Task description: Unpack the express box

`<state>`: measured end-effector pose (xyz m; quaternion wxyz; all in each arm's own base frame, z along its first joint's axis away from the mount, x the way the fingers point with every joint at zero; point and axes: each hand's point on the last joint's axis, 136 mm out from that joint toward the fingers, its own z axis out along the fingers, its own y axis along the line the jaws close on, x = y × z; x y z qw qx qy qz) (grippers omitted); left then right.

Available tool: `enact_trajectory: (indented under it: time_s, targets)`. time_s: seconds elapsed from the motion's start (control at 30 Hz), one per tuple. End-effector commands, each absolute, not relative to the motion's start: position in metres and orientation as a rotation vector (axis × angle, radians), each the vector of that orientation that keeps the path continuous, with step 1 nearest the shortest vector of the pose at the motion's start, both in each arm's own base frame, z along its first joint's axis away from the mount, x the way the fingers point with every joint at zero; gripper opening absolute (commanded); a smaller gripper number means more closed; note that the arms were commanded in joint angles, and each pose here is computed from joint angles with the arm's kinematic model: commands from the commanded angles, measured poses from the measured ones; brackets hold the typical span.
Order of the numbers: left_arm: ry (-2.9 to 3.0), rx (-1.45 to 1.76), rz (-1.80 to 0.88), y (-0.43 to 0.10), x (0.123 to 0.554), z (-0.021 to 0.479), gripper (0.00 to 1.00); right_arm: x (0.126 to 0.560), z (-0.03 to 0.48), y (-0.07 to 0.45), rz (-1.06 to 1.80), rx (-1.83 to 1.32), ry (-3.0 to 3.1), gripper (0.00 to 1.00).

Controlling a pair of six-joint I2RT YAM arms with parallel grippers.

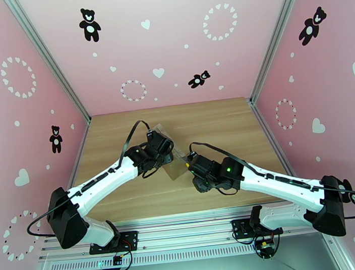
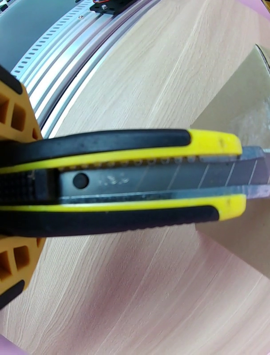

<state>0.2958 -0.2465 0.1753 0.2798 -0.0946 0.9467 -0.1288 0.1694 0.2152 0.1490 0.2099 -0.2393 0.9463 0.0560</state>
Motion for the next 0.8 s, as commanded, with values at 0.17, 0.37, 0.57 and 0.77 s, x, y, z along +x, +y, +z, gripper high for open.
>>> enact_trajectory:
  time_s: [0.17, 0.37, 0.57, 0.77]
  targets:
    - [2.552, -0.255, -0.34, -0.243, 0.296, 0.168, 0.54, 0.181, 0.165, 0.215, 0.138, -0.62, 2.578, 0.0]
    - [2.55, -0.271, -0.371, -0.246, 0.295, 0.168, 0.54, 0.181, 0.168, 0.227, 0.201, -0.631, 2.57, 0.0]
    - [2.539, -0.278, -0.399, -0.248, 0.295, 0.173, 0.55, 0.181, 0.162, 0.233, 0.201, -0.661, 2.59, 0.0]
    - [2.513, -0.278, -0.413, -0.247, 0.296, 0.185, 0.55, 0.181, 0.161, 0.232, 0.181, -0.672, 2.59, 0.0]
